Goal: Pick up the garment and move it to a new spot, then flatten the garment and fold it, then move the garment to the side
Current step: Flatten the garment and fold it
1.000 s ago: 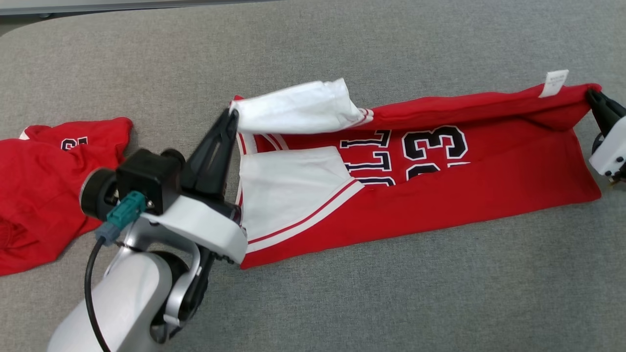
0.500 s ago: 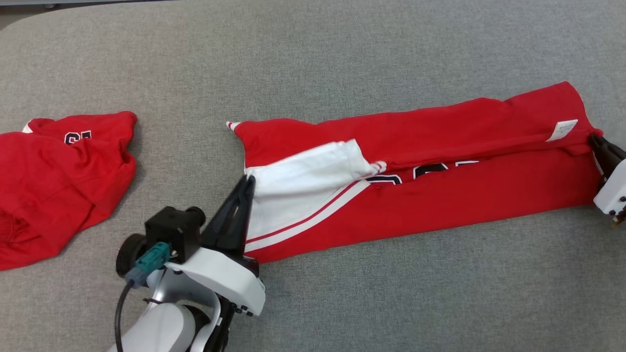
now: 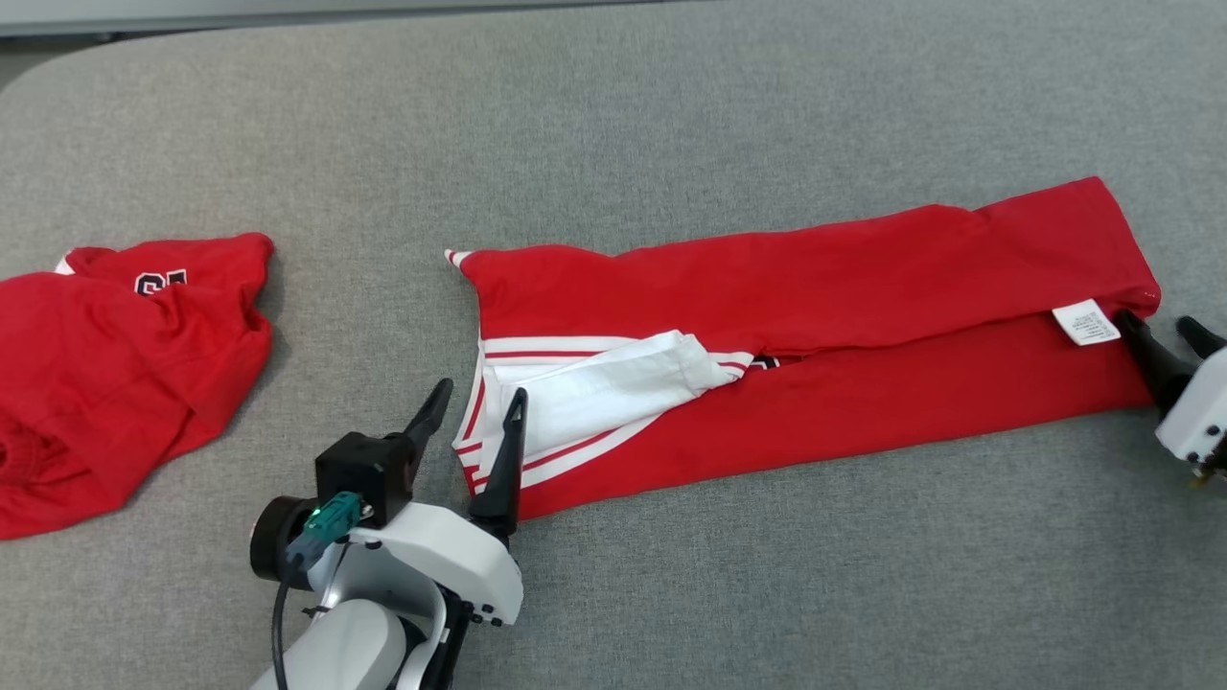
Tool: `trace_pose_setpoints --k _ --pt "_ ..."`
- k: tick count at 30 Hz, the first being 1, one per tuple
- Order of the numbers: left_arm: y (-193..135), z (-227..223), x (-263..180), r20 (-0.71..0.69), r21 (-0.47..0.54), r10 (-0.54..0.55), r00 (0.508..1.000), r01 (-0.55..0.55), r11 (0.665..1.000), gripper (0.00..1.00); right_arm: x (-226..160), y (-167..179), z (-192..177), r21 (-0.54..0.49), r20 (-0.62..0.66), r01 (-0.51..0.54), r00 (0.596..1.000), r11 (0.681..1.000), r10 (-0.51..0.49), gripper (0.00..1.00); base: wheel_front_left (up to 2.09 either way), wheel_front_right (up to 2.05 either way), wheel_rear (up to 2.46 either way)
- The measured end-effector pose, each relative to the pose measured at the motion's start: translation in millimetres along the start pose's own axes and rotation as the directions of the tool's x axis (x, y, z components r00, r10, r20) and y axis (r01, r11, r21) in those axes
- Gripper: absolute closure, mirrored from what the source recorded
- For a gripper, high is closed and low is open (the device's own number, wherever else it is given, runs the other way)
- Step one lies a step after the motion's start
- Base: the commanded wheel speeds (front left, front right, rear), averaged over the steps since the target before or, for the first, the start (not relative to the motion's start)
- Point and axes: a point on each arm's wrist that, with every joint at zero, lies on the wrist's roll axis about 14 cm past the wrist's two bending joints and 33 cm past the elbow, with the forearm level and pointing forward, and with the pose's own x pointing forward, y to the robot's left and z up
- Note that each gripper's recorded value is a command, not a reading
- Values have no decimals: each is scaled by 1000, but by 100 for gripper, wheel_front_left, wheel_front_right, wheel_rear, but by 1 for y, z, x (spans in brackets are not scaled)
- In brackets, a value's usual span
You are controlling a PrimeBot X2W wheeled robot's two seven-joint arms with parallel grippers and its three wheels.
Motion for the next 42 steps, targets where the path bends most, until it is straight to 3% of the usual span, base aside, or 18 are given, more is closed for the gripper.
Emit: trace_pose_setpoints --k 5,10,21,25,30,42 --pt "8 33 -10 133 30 47 990 -52 998 0 -21 -18 24 -79 111 46 993 996 -37 0 0 0 0" --pt "13 50 -29 213 1 93 973 -95 995 0 -39 4 51 -116 289 16 957 993 18 0 0 0 0" --pt "13 67 -73 320 -53 168 932 -160 986 0 -92 74 30 -180 432 -138 879 974 204 0 0 0 0" --pt "11 68 -86 343 -50 176 923 -169 984 0 -116 95 42 -216 513 -162 820 963 253 0 0 0 0" --pt "5 60 -98 342 -51 171 924 -163 985 0 -139 113 37 -237 571 -165 773 957 275 0 0 0 0" --pt "-1 55 -122 392 9 164 905 -182 983 0 -175 132 26 -232 651 -148 711 961 266 0 0 0 0"
